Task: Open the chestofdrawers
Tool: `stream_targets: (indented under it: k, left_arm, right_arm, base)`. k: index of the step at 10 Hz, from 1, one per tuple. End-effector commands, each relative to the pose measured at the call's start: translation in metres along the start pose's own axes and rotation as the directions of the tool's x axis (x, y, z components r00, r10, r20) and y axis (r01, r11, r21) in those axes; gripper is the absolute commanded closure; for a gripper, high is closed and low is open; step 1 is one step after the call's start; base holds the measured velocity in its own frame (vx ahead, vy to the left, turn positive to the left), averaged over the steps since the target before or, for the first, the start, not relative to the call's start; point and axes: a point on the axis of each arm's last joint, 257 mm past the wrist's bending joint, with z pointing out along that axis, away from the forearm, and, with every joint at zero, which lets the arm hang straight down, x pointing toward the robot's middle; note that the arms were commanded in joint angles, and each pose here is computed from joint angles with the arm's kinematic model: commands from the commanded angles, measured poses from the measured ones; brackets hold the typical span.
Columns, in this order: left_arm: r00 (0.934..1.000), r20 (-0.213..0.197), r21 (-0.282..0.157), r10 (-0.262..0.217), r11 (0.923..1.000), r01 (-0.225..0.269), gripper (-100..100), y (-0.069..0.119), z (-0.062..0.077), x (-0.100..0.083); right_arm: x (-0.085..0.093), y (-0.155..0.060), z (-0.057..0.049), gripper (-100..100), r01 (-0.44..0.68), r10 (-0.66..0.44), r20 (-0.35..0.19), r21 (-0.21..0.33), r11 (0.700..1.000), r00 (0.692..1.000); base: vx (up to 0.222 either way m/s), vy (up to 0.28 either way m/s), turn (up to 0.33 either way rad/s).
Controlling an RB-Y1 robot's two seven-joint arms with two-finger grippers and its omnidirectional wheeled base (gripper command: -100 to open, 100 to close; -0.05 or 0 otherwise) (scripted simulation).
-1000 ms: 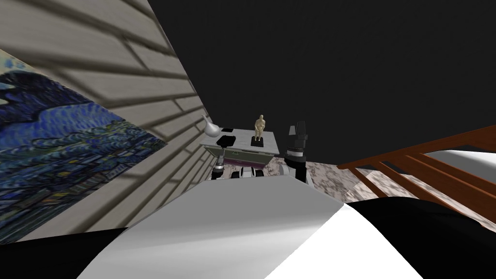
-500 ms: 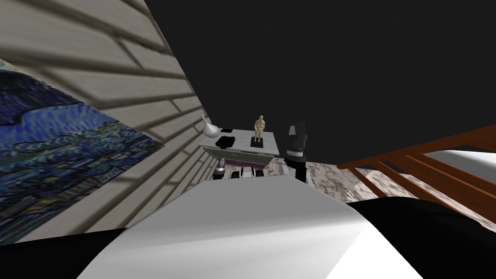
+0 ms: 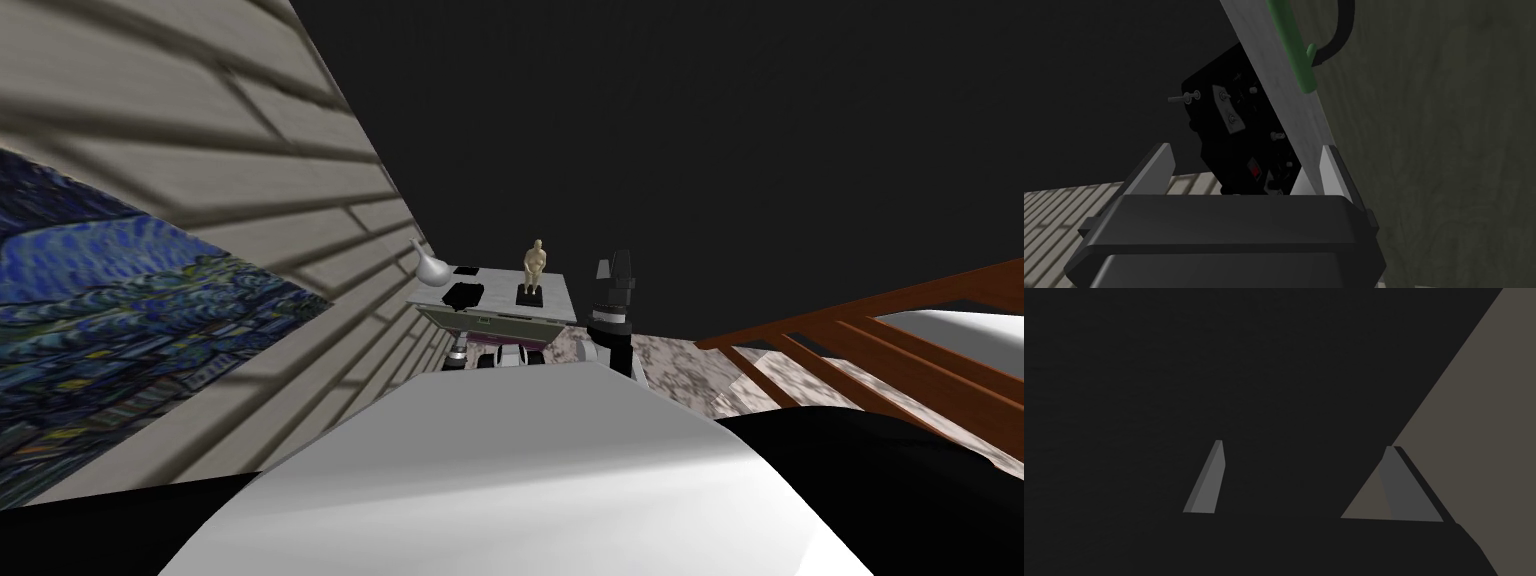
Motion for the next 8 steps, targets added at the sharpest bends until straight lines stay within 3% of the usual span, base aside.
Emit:
stream_targets:
  k: [1,8]
  left_arm:
    - [0.9999,-0.014,-0.023,-0.006,0.9997,0.005,-100,0.009,-0.008,0.009]
    - [0.9978,-0.046,-0.085,-0.048,0.9955,0.044,-100,0.027,-0.037,0.048]
  right_arm:
    - [0.0,0.0,0.0,0,0.0,0.0,0.0,0.0,1.0,1.0]
    - [0.0,0.0,0.0,0,0.0,0.0,0.0,0.0,1.0,1.0]
  base:
    - [0.017,-0.007,-0.004]
    - [0.005,0.004,-0.014]
